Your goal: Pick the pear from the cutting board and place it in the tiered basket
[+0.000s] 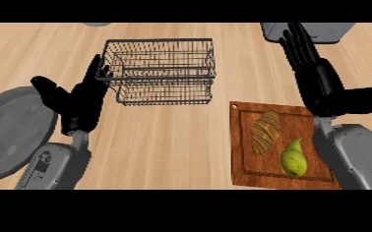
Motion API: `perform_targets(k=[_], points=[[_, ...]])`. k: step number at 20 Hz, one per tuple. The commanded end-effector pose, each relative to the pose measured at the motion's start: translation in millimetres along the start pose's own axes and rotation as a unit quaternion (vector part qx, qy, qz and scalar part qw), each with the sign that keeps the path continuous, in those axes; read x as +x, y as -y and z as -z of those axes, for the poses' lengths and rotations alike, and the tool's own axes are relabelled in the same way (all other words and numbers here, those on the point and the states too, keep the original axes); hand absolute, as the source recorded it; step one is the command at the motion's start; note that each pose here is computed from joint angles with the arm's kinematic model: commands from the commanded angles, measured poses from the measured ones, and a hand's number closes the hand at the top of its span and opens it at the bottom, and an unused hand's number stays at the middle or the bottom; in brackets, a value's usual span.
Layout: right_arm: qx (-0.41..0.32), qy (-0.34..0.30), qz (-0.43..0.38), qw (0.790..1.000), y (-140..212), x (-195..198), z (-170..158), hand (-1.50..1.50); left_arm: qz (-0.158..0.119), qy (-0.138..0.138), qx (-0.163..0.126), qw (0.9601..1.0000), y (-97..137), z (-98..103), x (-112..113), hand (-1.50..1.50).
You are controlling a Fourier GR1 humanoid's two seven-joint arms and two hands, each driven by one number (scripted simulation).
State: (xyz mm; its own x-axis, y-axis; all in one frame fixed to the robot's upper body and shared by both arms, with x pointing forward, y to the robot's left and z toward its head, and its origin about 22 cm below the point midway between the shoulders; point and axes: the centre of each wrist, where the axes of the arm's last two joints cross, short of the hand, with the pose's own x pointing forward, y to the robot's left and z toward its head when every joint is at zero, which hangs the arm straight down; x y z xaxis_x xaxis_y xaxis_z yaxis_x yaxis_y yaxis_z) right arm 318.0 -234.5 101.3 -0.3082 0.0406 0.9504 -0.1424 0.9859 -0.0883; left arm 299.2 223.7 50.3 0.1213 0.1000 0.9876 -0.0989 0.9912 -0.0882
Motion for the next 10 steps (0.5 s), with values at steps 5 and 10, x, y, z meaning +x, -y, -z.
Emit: perform_targets(k=[5, 10], points=[[-0.211, -0.067, -0.092, 0.971, 49, -32, -81, 1.50, 0.070, -0.011, -0.034, 0.9969, -26, -20, -20, 0.00], [-0.498, -0.145, -0.162, 0.839, 96, -69, -139, -1.50, 0.056, -0.030, -0.029, 0.9975, -37, -32, -20, 0.00]])
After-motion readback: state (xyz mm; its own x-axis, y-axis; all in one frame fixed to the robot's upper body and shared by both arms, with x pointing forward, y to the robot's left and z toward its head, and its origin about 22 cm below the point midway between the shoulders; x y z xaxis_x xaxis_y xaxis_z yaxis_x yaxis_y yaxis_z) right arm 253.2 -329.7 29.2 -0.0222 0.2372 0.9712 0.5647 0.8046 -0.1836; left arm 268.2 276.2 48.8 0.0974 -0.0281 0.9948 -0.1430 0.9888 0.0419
